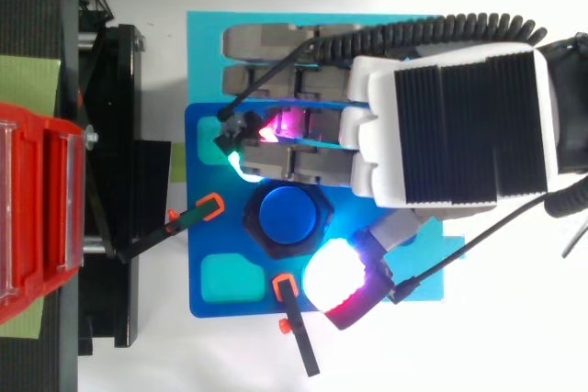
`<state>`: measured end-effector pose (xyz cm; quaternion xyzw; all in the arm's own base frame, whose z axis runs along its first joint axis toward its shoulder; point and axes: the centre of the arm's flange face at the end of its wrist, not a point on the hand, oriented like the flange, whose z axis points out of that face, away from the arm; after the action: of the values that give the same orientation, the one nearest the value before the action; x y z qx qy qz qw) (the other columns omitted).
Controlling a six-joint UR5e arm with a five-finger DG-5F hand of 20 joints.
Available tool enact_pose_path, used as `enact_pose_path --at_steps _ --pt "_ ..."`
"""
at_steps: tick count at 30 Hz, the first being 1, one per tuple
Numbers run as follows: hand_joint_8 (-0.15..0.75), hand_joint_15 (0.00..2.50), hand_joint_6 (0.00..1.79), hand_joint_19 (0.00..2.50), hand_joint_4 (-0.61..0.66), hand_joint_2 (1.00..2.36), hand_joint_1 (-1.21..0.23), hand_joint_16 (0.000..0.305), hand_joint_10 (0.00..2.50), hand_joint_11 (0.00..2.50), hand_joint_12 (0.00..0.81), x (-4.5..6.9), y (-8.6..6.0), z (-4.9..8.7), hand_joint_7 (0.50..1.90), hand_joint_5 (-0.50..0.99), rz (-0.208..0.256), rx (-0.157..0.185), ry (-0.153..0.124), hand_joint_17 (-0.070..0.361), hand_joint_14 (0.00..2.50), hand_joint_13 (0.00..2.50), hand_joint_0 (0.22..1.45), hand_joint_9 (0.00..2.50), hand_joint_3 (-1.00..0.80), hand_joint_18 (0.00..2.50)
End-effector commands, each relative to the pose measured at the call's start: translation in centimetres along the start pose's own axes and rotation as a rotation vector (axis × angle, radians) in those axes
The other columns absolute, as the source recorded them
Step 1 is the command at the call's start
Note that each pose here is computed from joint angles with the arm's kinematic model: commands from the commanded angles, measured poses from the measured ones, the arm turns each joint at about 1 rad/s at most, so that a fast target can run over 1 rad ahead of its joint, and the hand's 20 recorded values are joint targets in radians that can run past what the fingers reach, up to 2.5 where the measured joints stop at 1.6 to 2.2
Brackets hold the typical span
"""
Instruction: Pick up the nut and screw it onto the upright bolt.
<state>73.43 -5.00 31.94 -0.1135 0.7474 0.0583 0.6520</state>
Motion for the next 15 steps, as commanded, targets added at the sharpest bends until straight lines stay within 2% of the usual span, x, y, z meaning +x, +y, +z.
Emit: enact_pose_path --at_steps 1,5,8,12,13,15 --pt "0.249 0.0 0.56 0.0 0.14 1.0 -0.09 0.027 0.0 0.0 0.265 -0.4 -0.6 -0.1 1.34 0.05 -0.011 -0.003 -0.007 0.06 0.0 0.57 0.52 0.94 -0.5 0.21" --pt "0.239 0.0 0.57 0.0 0.12 1.0 -0.1 0.022 0.0 0.0 0.226 -1.2 -1.4 -0.5 1.34 0.07 -0.027 -0.004 0.001 0.05 0.0 0.69 0.53 1.09 -0.5 0.34" --pt "0.213 0.0 0.56 0.0 0.13 1.0 -0.11 0.018 0.0 0.0 0.197 -1.3 -1.8 -0.7 1.36 0.08 -0.034 -0.002 0.009 0.041 0.0 0.76 0.53 1.21 -0.5 0.42" --pt "0.203 0.0 0.56 0.0 0.15 1.0 -0.12 0.016 0.0 0.0 0.184 -1.7 -2.7 -1.0 1.37 0.08 -0.035 0.001 0.009 0.036 0.0 0.78 0.53 1.25 -0.5 0.44" --pt "0.217 0.0 0.52 0.0 0.16 1.0 -0.12 0.017 0.0 0.0 0.193 -1.9 -2.7 -1.0 1.46 0.08 -0.036 -0.001 0.007 0.037 0.0 0.76 0.53 1.24 -0.5 0.43" --pt "0.234 0.0 0.5 0.0 0.17 1.0 -0.12 0.019 0.0 0.0 0.205 -2.1 -3.0 -1.2 1.47 0.08 -0.036 -0.001 0.007 0.042 0.0 0.73 0.53 1.21 -0.5 0.38"
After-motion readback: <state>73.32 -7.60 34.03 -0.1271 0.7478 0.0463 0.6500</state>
